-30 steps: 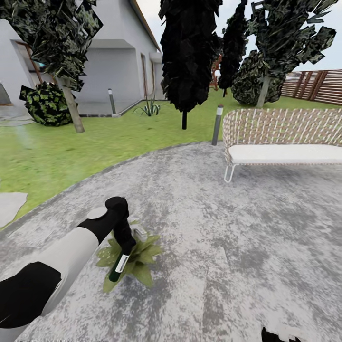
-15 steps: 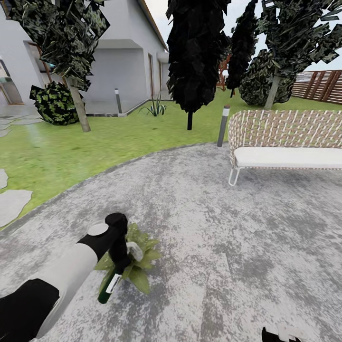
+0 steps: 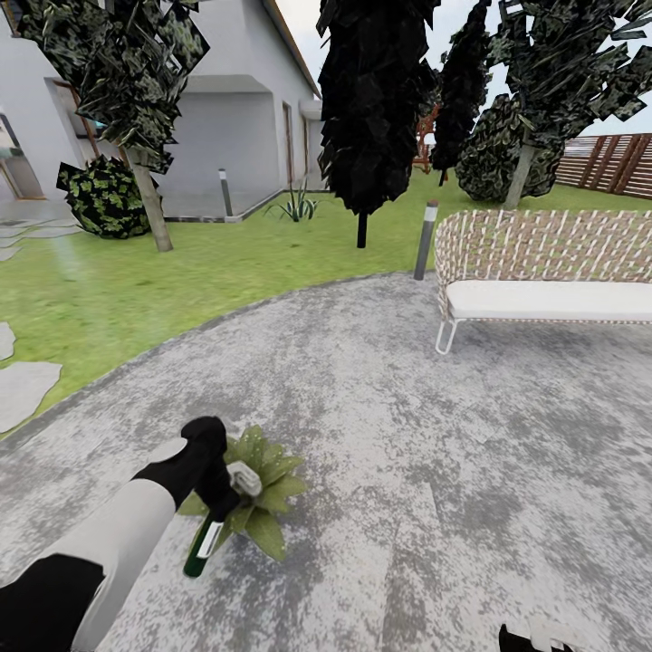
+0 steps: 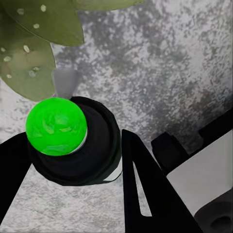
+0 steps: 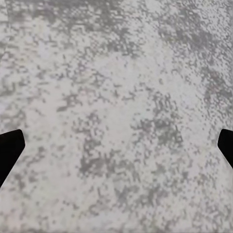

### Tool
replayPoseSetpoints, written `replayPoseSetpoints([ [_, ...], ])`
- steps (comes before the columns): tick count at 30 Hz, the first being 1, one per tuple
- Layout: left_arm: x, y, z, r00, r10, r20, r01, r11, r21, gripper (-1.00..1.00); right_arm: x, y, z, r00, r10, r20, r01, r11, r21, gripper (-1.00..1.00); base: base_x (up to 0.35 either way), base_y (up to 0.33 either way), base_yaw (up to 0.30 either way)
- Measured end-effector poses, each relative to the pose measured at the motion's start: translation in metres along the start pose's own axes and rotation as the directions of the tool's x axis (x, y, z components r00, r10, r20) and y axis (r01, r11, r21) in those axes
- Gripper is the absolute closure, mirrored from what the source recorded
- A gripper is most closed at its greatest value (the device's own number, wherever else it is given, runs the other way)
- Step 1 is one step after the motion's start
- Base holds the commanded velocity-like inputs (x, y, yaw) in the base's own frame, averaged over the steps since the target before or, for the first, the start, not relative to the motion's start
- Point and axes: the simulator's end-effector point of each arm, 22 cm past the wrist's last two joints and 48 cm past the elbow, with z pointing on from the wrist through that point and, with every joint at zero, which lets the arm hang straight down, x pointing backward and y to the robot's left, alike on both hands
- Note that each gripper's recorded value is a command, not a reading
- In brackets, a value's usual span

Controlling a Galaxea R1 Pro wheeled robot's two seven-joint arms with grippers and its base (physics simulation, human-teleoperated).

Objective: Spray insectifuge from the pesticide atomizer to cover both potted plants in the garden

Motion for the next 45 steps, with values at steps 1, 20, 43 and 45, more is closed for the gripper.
replayPoseSetpoints([
  [1,-0.002,0.0,-0.001,1.0,-0.002,0.005,0.002,1.0,0.0,1.0,0.0,0.0,0.0,1.0,0.0,0.0,0.0,1.0,0.0,-1.0,0.0,0.0,0.0],
  [20,0.003,0.001,0.003,1.0,-0.005,-0.01,0.005,1.0,-0.011,1.0,0.0,0.0,0.0,1.0,-0.001,-0.001,0.001,1.0,0.0,-1.0,0.153,-0.065,0.078],
  [43,-0.009,-0.031,0.015,0.996,0.069,-0.053,-0.071,0.996,-0.045,1.0,0.0,-0.001,0.0,1.0,-0.002,0.0,0.002,1.0,0.001,-1.0,0.0,0.0,0.003],
  [45,-0.007,-0.016,0.007,0.998,0.052,-0.037,-0.054,0.996,-0.068,1.0,0.0,-0.001,0.0,1.0,-0.002,0.0,0.002,1.0,0.001,-1.0,0.0,0.0,0.0],
])
